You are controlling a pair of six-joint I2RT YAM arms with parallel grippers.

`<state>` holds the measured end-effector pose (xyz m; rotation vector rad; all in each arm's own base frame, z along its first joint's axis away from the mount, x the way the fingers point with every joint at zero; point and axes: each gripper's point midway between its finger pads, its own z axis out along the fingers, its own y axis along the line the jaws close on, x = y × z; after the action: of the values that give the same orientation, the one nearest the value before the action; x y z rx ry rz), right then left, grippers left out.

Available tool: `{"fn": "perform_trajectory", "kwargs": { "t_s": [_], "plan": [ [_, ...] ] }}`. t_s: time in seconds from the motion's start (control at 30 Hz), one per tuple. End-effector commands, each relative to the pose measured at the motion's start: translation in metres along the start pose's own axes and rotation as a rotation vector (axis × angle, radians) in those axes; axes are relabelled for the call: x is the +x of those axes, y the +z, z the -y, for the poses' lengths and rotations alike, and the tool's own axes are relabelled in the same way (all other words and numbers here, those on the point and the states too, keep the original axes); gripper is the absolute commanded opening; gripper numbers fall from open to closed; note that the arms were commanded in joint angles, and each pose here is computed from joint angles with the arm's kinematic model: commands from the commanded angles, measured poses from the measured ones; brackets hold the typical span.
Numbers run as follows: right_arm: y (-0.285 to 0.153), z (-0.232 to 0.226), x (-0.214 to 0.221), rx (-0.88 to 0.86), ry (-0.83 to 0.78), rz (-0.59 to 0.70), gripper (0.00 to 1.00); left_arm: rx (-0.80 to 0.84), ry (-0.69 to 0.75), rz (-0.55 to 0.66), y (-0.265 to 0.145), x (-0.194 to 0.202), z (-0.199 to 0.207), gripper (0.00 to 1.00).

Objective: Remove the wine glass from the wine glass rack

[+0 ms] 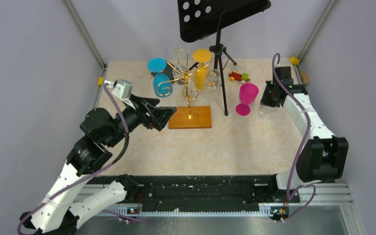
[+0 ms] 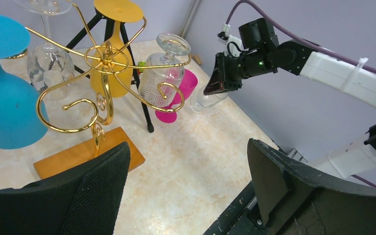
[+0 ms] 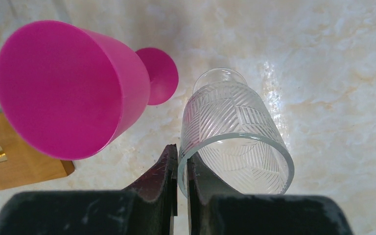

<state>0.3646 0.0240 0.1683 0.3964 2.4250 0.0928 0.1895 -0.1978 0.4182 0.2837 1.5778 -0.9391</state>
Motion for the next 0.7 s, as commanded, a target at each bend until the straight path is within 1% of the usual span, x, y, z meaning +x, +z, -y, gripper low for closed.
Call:
{"fn": "perform_trajectory", "kwargs": {
  "t_s": [0.0, 0.23, 0.67],
  "plan": [
    [-0.008, -0.011, -0.033, -0.044, -0.018, 0.07, 0.0, 0.013, 0.0, 0.031, -0.003, -0.005, 0.002, 0.92],
    [0.013, 0.0, -0.03, 0.035, -0.072, 0.002, 0.0, 0.007, -0.001, 0.027, -0.003, -0.002, 0.0, 0.92],
    [0.046, -0.003, -0.029, 0.041, -0.11, -0.065, 0.0, -0.008, 0.0, 0.026, -0.004, -0.001, -0.003, 0.92]
  ]
}}
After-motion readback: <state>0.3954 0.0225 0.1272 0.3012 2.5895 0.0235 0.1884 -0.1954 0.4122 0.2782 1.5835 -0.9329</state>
